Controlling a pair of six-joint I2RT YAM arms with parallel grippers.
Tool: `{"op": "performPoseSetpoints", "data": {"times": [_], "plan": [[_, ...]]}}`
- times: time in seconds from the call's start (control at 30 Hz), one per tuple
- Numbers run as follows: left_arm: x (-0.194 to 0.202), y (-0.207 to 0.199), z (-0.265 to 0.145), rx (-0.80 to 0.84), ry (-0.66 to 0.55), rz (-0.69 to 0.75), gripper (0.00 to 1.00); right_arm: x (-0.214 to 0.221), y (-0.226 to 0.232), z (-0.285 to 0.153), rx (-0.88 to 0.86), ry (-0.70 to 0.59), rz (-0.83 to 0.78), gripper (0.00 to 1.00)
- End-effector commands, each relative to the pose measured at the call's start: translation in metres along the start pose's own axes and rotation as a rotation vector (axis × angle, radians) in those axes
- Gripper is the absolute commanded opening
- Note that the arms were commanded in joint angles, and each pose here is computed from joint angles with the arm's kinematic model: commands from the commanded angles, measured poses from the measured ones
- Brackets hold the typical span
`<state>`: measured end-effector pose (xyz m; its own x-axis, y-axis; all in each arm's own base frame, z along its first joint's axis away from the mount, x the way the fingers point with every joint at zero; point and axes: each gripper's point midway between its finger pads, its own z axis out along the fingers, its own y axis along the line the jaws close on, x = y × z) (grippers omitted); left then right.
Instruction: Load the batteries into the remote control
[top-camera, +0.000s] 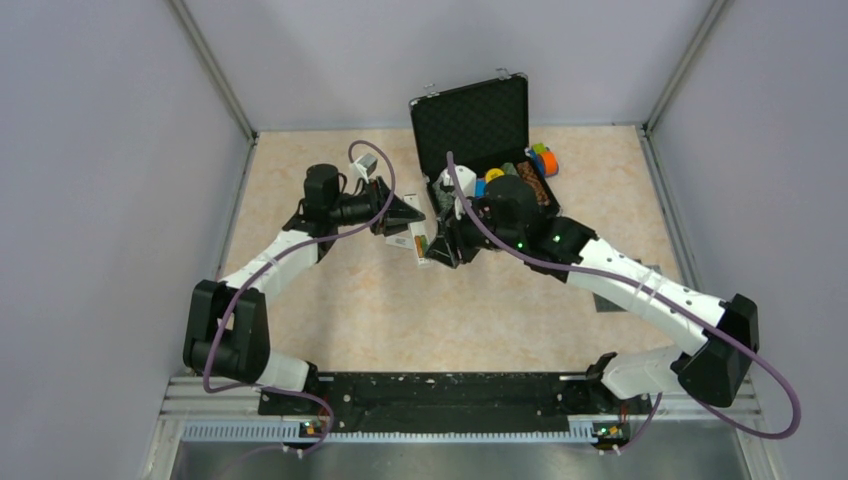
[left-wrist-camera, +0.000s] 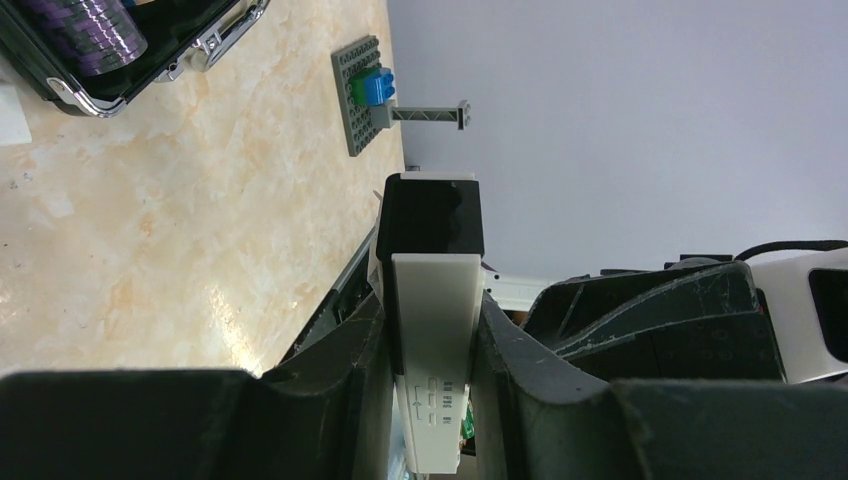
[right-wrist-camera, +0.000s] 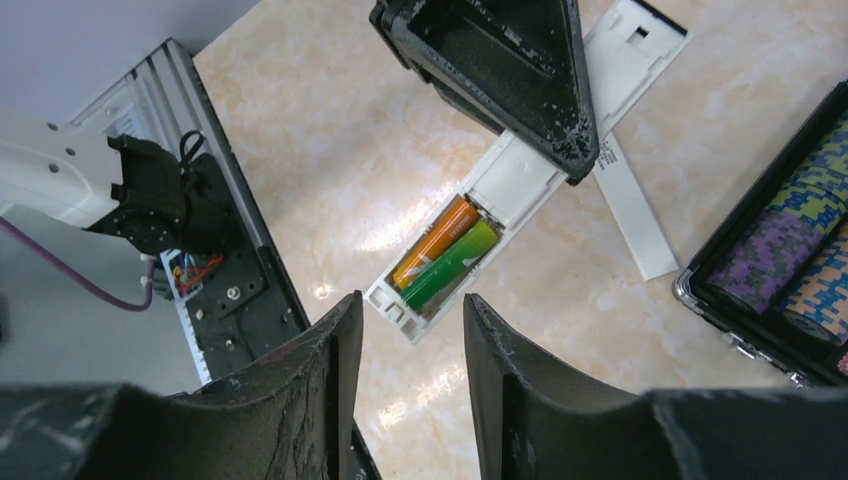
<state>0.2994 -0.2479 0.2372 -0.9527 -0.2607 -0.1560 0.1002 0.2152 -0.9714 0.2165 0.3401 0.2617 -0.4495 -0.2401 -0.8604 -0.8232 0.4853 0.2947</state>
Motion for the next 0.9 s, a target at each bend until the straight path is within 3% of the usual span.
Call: {"op": "performPoseSetpoints", "data": {"times": [0.0,0.33,0.87], "plan": [[-0.004,-0.028,-0.004,0.048,-0.015,0.097,0.00,-0.003,0.010,-0.006,-0.029,-0.022,-0.063,0.40],[-0.001,-0.028,-0.006,0.049,-0.015,0.098,0.00,0.011,0.007,0.003,-0.022,0.017,-0.061,0.34],[0.002,-0.029,-0.007,0.055,-0.011,0.095,0.00,-0.001,-0.009,0.006,0.073,-0.044,-0.048,0.25]]}}
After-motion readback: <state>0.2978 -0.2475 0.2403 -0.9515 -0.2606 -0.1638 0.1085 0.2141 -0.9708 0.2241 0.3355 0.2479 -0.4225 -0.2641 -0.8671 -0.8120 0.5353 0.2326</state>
